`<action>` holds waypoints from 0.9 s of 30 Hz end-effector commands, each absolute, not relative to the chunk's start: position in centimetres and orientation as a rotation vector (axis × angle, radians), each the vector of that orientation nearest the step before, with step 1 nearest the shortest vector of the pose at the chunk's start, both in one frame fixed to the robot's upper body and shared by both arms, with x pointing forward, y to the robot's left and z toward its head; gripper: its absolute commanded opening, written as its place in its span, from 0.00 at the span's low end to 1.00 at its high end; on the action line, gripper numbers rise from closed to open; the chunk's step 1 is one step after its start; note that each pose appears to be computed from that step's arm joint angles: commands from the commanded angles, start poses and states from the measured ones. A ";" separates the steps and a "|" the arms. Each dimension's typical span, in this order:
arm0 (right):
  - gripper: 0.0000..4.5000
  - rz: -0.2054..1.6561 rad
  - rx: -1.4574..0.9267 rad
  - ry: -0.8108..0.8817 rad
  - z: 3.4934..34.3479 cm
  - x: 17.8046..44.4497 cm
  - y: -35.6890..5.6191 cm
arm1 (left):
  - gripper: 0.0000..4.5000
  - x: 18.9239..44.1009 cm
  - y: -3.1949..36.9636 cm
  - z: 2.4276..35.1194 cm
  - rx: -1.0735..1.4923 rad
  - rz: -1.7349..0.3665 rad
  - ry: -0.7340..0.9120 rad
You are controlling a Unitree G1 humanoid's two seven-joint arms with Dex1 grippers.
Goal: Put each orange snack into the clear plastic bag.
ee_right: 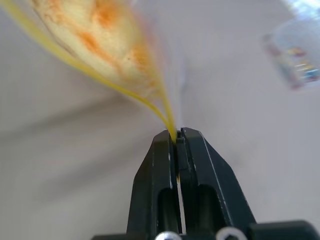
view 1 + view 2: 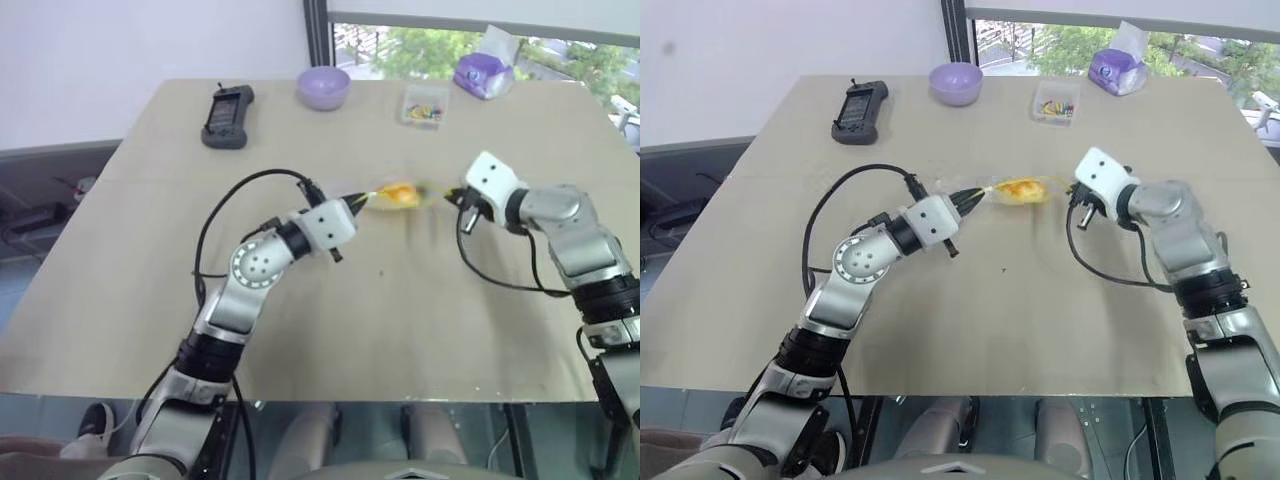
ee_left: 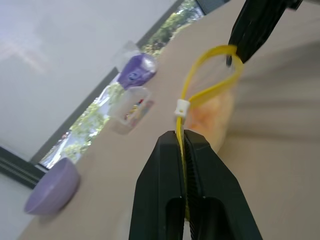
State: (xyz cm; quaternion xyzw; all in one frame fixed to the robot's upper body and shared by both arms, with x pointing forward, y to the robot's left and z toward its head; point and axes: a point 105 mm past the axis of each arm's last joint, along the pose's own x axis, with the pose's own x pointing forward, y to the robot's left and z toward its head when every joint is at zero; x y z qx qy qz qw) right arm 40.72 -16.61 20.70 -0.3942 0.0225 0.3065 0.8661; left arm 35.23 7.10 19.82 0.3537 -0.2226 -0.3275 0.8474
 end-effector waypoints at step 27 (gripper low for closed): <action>0.18 0.948 -0.795 0.117 21.6 32.7 -15.8 | 0.00 33.7 6.4 18.4 0.609 -0.730 -0.400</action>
